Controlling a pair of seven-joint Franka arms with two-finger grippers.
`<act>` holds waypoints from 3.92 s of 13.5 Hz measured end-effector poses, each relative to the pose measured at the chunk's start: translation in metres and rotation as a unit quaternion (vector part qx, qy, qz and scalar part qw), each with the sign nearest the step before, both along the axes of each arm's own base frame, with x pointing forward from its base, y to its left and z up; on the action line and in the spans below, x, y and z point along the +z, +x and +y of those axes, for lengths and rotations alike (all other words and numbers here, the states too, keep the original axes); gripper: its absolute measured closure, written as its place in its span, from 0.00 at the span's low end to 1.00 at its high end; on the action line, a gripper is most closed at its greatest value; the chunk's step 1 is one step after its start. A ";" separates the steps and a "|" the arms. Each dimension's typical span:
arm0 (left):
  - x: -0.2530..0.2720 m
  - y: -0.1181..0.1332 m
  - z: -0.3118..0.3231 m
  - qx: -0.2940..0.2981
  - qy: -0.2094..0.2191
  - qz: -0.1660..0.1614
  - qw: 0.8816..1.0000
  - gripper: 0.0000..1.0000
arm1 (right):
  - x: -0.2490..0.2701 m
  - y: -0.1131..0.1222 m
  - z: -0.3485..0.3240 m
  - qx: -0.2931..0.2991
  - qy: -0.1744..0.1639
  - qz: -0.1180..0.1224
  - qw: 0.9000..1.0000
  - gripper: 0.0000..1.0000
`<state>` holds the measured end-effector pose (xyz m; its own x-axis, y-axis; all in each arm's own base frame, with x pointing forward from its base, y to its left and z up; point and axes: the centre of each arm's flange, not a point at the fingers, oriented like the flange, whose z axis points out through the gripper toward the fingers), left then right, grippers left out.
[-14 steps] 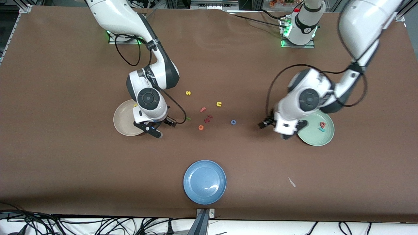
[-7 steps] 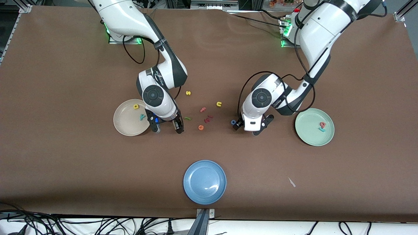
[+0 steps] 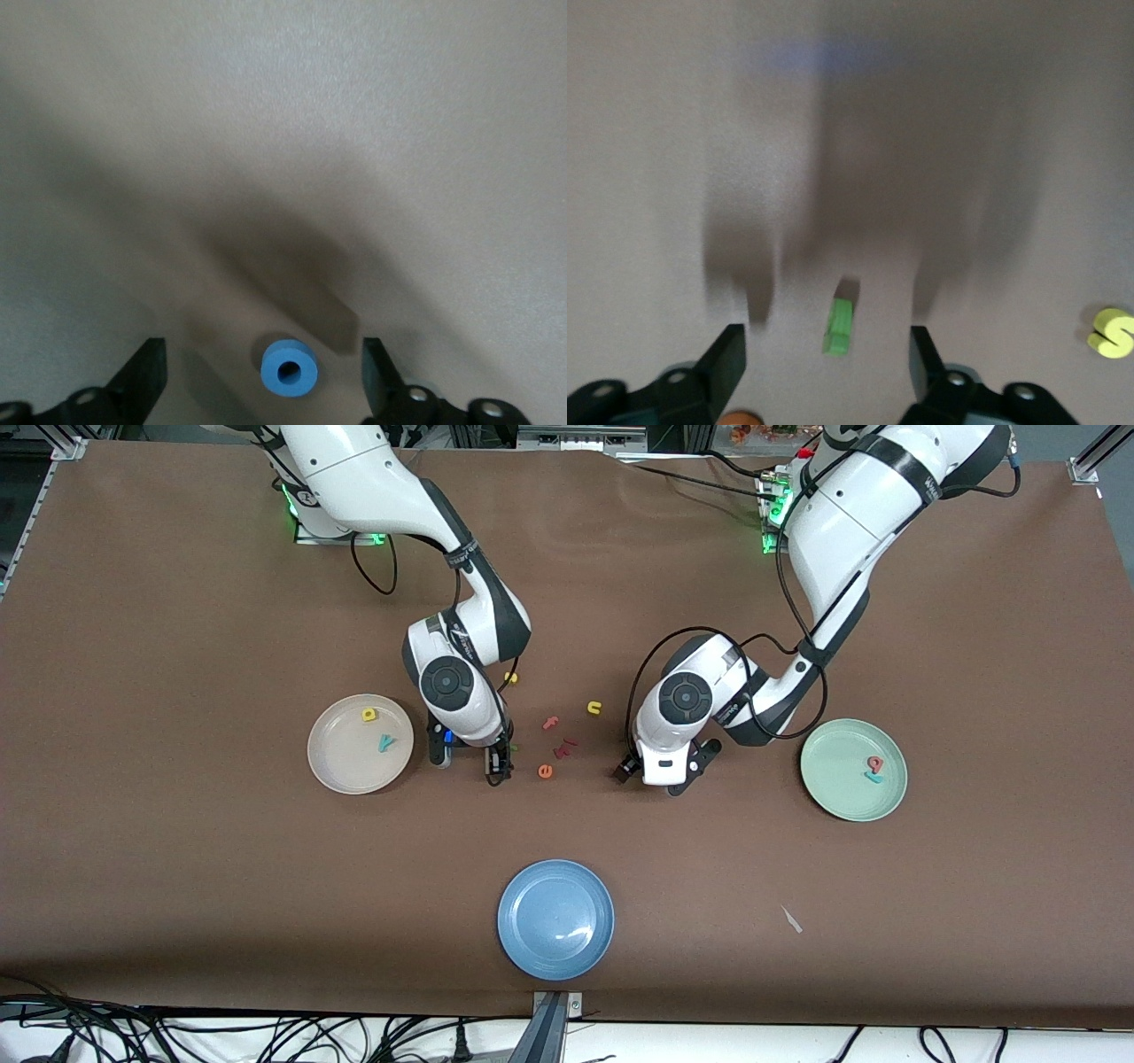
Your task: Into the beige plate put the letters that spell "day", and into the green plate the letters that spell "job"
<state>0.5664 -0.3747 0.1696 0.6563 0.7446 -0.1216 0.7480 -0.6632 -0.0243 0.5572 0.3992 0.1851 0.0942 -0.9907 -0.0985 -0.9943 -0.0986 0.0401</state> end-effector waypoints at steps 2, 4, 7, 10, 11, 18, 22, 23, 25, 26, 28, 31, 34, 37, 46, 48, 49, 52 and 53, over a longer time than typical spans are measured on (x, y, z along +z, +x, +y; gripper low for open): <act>-0.003 -0.002 -0.004 0.001 0.000 0.002 1.000 0.15 | -0.004 -0.001 -0.002 -0.001 -0.001 -0.002 1.000 0.51; 0.001 0.002 -0.007 0.002 -0.004 -0.003 1.000 0.39 | -0.004 -0.001 -0.002 0.000 0.000 -0.003 1.000 0.72; 0.003 0.004 -0.007 0.003 -0.005 -0.006 1.000 0.60 | -0.003 -0.003 0.003 0.012 0.001 -0.006 1.000 0.91; 0.004 0.005 -0.007 0.003 -0.006 -0.007 1.000 0.74 | 0.004 -0.002 0.008 0.057 -0.008 -0.023 0.998 0.91; 0.004 0.005 -0.007 0.003 -0.006 -0.007 1.000 0.74 | 0.010 0.001 0.007 0.078 -0.019 -0.035 0.996 0.91; 0.066 0.064 0.086 -0.008 0.022 -0.013 1.000 0.74 | 0.048 0.028 -0.082 0.328 -0.090 0.048 0.939 0.91; 0.088 0.081 0.213 -0.088 0.059 0.070 0.992 0.74 | 0.056 0.041 -0.159 0.416 -0.092 0.118 0.897 0.91; 0.084 0.084 0.246 -0.104 0.053 0.082 0.990 0.74 | 0.052 0.041 -0.175 0.427 -0.090 0.130 0.891 0.91; 0.076 0.087 0.306 -0.133 0.035 0.093 0.986 0.74 | 0.039 0.034 -0.198 0.448 -0.083 0.152 0.877 0.87; 0.071 0.085 0.332 -0.145 0.027 0.099 0.984 0.74 | 0.036 0.033 -0.205 0.455 -0.081 0.160 0.872 0.77; 0.060 0.080 0.366 -0.156 0.014 0.110 0.982 0.74 | 0.048 0.034 -0.213 0.484 -0.068 0.169 0.856 0.56; 0.051 0.076 0.377 -0.159 0.007 0.116 0.980 0.59 | 0.101 0.049 -0.220 0.528 -0.051 0.151 0.834 0.22; 0.076 0.090 0.371 -0.175 0.006 0.084 0.981 0.26 | 0.161 0.065 -0.210 0.565 -0.045 0.115 0.816 0.00; 0.158 0.112 0.370 -0.228 0.021 0.014 0.973 0.00 | 0.216 0.075 -0.191 0.594 -0.050 0.075 0.799 0.00; 0.300 0.100 0.351 -0.328 0.046 -0.025 0.943 0.00 | 0.329 0.089 -0.283 0.656 -0.015 0.024 0.754 0.00; 0.309 0.100 0.349 -0.325 0.030 -0.031 0.945 0.00 | 0.341 0.087 -0.309 0.658 0.007 0.003 0.753 0.00; 0.314 0.101 0.347 -0.325 0.025 -0.035 0.945 0.00 | 0.347 0.083 -0.317 0.661 0.010 0.000 0.750 0.00; 0.325 0.102 0.338 -0.328 0.025 -0.045 0.943 0.00 | 0.363 0.061 -0.329 0.671 -0.002 -0.008 0.741 0.00; 0.328 0.103 0.338 -0.328 0.025 -0.048 0.943 0.00 | 0.368 0.053 -0.331 0.666 -0.008 -0.026 0.746 0.00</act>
